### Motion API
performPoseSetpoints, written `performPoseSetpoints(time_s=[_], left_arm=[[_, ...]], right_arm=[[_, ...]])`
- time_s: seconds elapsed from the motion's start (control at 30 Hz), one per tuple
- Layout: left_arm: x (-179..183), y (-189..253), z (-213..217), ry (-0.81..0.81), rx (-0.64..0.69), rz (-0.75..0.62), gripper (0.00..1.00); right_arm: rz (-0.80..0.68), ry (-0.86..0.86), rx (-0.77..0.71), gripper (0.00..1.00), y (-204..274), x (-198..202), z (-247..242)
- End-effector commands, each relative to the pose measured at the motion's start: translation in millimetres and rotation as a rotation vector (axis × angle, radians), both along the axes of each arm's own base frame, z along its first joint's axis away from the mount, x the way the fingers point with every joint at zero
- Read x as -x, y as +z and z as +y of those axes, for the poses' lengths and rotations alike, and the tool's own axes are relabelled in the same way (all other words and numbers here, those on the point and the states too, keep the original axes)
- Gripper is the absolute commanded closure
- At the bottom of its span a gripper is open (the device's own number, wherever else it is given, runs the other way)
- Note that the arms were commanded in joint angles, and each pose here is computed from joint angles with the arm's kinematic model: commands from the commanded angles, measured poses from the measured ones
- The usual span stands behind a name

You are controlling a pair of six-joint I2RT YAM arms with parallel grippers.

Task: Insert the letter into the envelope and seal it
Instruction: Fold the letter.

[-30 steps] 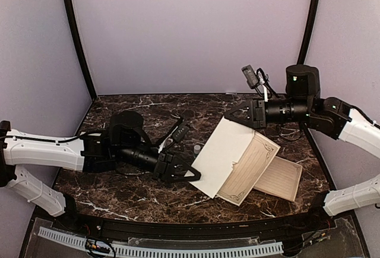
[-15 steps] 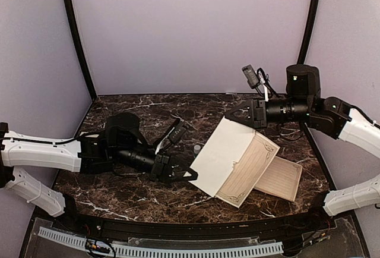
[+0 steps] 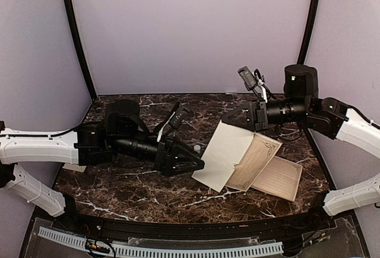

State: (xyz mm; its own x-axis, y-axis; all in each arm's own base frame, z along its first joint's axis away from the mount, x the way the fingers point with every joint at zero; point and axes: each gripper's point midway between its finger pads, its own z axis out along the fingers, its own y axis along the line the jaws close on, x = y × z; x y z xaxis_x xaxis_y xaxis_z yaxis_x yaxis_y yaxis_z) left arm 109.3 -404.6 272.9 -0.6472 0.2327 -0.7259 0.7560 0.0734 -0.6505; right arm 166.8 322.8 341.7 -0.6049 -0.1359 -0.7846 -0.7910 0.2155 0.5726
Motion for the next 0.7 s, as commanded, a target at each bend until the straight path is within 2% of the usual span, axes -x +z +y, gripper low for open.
performPoseSetpoints(time_s=[0.0,0.23,0.37,0.67], left_arm=[[-17.4,9.2,-8.7,0.035,-0.019,-0.071,0.04],[-11.4,10.9,-29.3,-0.067,-0.009,-0.044,0.03],[-8.5,5.3,-34.2,-0.1,-0.017,-0.026,0.07],[-1.3,5.9,-38.4,-0.149,0.023,0.01,0.53]], right_arm=[[-0.004,0.071,-0.038,1.0,3.5,9.6,6.8],[0.009,0.097,-0.03,1.0,-4.5,11.9,10.9],[0.011,0.103,-0.031,1.0,-4.7,11.2,12.8],[0.02,0.116,-0.02,1.0,-8.3,10.4,16.5]])
